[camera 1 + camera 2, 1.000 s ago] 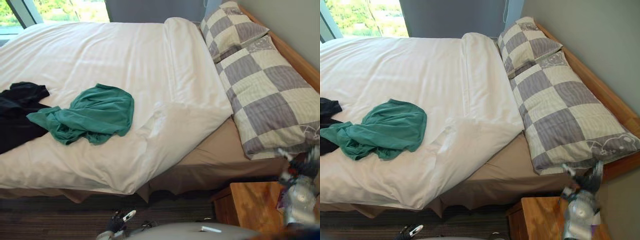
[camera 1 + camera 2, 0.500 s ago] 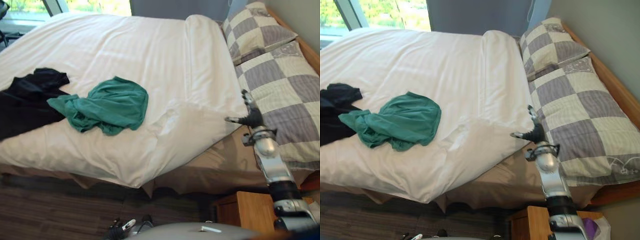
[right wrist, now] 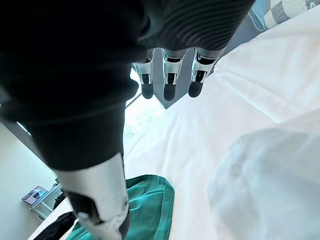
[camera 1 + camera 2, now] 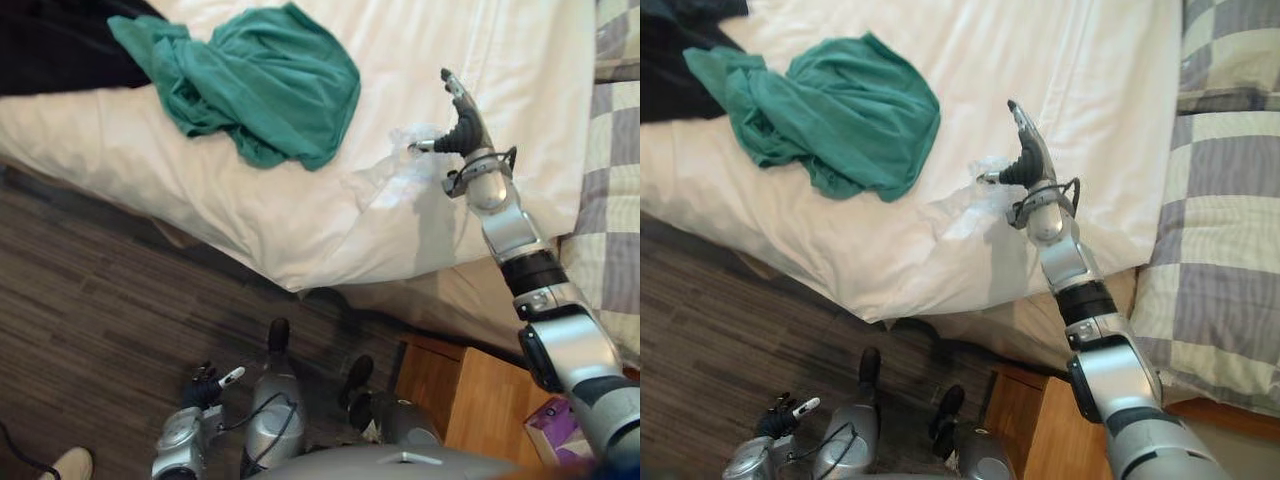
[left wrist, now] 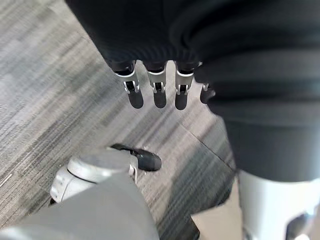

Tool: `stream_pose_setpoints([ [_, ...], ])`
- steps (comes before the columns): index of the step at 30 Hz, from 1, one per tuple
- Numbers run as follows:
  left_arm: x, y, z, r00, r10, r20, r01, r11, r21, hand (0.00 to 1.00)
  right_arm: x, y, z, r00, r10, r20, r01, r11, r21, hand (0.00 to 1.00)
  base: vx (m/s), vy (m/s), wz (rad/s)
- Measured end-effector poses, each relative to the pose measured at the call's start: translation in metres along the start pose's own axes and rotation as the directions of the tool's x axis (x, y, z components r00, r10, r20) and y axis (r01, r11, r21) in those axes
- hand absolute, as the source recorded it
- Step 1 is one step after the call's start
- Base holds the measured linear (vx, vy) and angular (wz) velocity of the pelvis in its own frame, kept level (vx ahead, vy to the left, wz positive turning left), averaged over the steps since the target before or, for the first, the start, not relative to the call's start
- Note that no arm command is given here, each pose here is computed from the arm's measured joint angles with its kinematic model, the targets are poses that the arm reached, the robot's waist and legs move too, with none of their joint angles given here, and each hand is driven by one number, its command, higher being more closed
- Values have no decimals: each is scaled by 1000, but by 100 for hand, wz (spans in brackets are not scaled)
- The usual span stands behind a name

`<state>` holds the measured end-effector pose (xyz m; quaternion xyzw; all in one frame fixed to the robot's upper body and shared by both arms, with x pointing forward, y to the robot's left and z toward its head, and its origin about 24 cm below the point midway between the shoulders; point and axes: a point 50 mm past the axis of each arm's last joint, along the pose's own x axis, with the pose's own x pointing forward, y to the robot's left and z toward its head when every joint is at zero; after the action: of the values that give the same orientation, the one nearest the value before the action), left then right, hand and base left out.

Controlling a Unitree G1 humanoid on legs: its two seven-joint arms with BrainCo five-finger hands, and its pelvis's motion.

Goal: Tidy the bed and pick cloth on bed and put in laundry

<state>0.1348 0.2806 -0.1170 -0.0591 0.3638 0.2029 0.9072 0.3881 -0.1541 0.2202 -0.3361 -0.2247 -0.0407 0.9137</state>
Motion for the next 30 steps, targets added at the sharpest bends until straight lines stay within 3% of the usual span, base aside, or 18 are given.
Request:
stream_pose_setpoints([
  [8,7,-12,22,996,-47,80,45,999,24,0,7,-31,-15,997,-9,-81,-9,977,-213,0,-35,19,2],
  [18,12,-25,41,987,-104,119,97,993,66,0,5,-41,-28,989,15,-150,-54,963,-262,0,-7,1,-10],
  [19,13,-27,43,986,-111,125,103,992,70,0,3,-40,-30,987,28,-158,-69,963,-261,100,-23,8,-6],
  [30,15,-38,49,981,-149,127,142,988,58,0,-5,-33,-42,975,89,-202,-131,969,-208,100,-11,1,-4],
])
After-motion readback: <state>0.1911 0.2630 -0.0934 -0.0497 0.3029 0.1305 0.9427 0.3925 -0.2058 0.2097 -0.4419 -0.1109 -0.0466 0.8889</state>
